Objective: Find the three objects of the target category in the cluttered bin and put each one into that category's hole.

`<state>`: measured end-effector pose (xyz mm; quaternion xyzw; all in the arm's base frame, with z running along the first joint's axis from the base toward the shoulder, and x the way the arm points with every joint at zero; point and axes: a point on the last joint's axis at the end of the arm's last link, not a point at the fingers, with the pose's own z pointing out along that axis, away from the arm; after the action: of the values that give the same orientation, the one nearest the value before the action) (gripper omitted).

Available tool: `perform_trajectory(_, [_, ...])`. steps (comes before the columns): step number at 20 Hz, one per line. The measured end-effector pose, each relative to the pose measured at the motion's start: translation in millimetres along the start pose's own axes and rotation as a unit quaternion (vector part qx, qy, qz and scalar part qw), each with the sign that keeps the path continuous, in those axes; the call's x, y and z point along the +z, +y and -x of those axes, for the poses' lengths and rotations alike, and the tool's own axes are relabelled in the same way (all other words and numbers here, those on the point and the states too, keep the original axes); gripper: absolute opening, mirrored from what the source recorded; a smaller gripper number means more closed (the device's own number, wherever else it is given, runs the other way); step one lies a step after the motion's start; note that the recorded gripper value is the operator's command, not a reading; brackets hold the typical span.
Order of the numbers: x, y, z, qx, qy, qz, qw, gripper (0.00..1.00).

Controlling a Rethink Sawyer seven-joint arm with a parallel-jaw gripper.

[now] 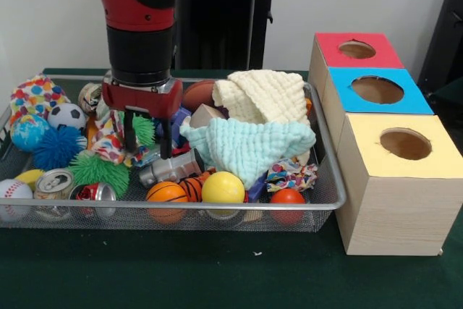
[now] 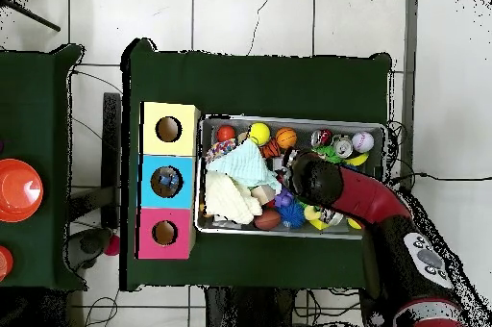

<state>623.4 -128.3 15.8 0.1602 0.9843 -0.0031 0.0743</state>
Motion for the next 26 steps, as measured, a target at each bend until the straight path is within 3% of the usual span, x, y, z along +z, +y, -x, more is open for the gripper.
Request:
perform_trajectory(15, [-50.5,39.6,4.7,-0.038,0.033,-0.007,0.9987,1.00])
perform_trajectory(20, [-51.0,35.6,3.3,-0.047,0.032,-0.026,0.9980,1.00])
perform_trajectory(26, [-33.7,20.0,-9.5,-0.066,0.045,-0.057,0.9951,1.00])
